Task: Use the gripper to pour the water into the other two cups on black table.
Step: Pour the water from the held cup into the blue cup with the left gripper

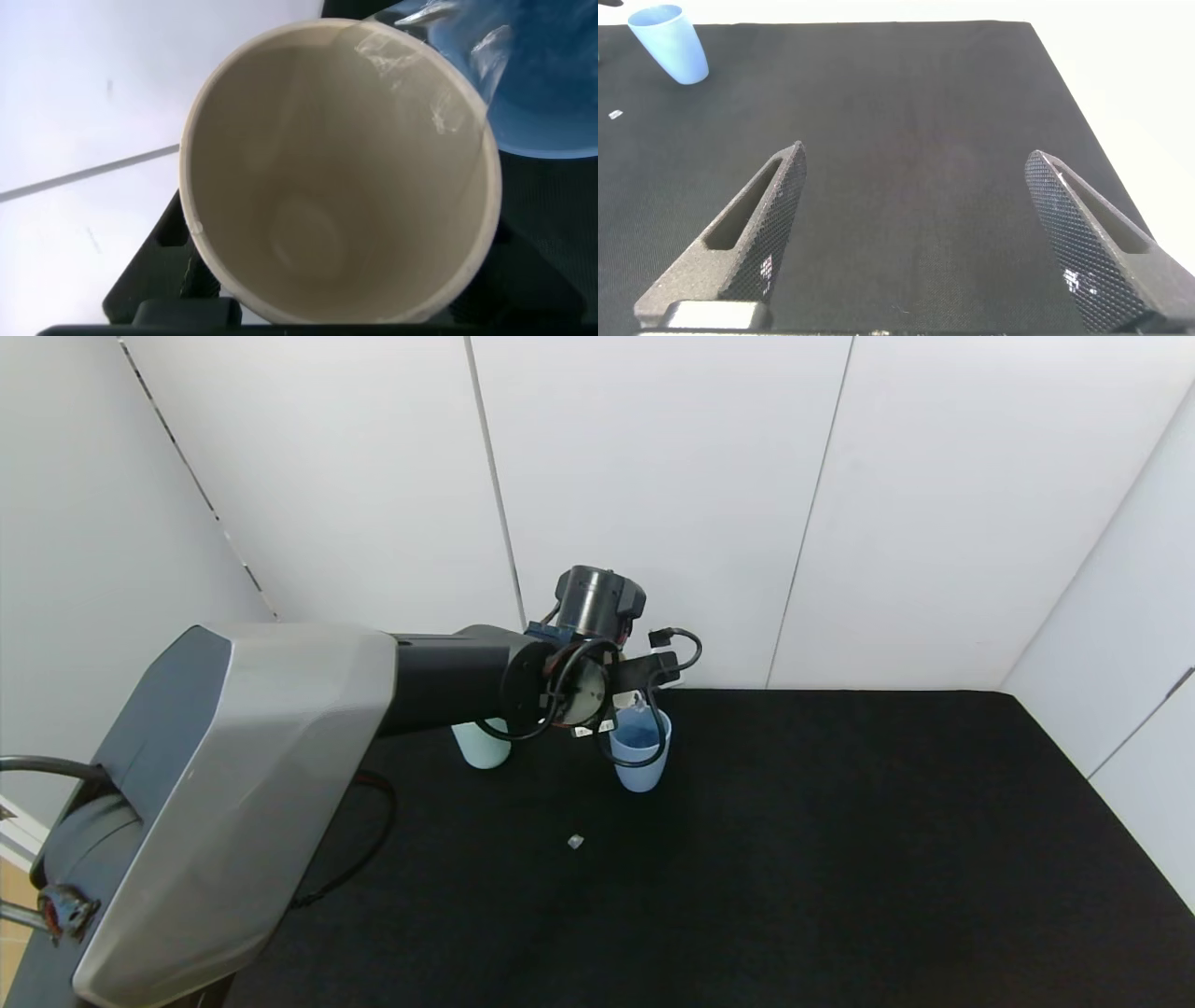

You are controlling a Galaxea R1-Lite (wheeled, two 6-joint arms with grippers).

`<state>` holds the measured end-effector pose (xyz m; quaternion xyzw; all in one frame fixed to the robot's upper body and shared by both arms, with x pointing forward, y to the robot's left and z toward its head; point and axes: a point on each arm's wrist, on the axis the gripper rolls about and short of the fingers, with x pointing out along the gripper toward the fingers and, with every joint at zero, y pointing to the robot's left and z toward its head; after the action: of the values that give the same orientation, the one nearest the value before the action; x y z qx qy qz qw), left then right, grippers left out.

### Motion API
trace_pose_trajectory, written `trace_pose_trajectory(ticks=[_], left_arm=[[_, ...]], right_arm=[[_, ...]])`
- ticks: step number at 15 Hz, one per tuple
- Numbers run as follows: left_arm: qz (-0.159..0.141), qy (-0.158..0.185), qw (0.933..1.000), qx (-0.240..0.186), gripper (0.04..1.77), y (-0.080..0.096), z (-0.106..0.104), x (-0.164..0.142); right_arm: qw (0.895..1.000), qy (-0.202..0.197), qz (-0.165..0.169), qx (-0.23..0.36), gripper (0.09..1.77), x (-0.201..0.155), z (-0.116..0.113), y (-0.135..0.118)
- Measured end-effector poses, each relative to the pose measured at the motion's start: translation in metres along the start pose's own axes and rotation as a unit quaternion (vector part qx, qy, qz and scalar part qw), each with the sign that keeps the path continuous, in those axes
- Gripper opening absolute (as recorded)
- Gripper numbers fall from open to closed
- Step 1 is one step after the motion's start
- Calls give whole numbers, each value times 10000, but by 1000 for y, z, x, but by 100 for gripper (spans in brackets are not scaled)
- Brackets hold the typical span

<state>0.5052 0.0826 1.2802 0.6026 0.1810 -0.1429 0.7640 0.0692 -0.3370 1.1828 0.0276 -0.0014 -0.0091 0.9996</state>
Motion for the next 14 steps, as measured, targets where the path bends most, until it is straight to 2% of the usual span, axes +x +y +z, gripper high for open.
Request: trace_pose_trajectory(ticks=[4, 14], left_arm=[[172, 16, 9997, 150, 125, 2, 2, -1], [169, 16, 9998, 95, 125, 3, 1, -2]], right_arm=[[10000, 0, 0, -2, 171, 0, 0, 0], [10000, 0, -2, 0, 171, 0, 0, 0]])
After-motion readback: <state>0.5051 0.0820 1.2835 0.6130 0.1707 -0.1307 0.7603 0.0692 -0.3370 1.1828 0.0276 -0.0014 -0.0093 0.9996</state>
